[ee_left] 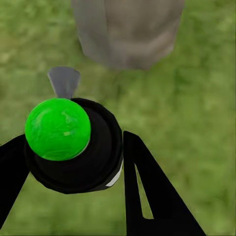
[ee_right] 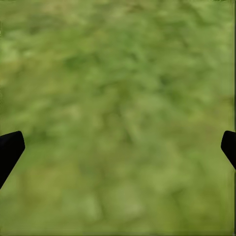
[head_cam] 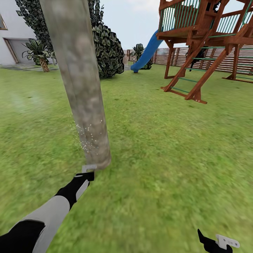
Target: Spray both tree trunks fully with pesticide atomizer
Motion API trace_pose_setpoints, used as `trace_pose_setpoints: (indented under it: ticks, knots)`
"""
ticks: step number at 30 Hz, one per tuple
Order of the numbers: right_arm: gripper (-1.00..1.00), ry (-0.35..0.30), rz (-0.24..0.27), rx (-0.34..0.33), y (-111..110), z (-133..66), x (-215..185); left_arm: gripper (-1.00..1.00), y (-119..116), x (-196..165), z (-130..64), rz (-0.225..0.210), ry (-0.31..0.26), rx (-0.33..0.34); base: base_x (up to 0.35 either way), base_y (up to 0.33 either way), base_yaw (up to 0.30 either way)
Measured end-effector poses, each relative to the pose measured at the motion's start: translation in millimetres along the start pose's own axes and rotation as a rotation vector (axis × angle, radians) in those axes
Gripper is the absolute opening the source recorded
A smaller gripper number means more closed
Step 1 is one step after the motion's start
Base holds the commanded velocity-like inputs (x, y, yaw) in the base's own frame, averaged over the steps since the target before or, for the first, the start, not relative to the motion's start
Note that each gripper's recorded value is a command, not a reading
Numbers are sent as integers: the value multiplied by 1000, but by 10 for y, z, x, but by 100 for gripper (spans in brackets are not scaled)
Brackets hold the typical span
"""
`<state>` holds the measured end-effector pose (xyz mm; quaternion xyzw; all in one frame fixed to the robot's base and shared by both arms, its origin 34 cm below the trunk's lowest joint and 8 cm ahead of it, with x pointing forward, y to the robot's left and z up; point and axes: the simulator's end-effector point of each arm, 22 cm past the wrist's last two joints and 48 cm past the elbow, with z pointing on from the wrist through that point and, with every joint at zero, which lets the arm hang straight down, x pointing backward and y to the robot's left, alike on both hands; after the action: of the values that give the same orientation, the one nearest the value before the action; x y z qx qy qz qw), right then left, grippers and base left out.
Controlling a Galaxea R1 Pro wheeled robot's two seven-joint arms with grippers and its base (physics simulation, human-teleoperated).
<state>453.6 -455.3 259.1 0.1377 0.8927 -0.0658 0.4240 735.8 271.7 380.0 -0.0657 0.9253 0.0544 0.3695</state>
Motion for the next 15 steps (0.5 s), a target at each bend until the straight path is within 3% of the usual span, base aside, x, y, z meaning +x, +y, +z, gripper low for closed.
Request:
trace_pose_setpoints:
  ticks: [7, 15]
  knots:
    - [100, 2, 1, -4, 22, -2, 14, -100, 28, 61, 7, 3, 11, -9, 69, -180, 22]
    - [100, 4, 0, -3, 22, -2, 22, -100, -37, 81, 6, 3, 15, 1, 121, -258, 256]
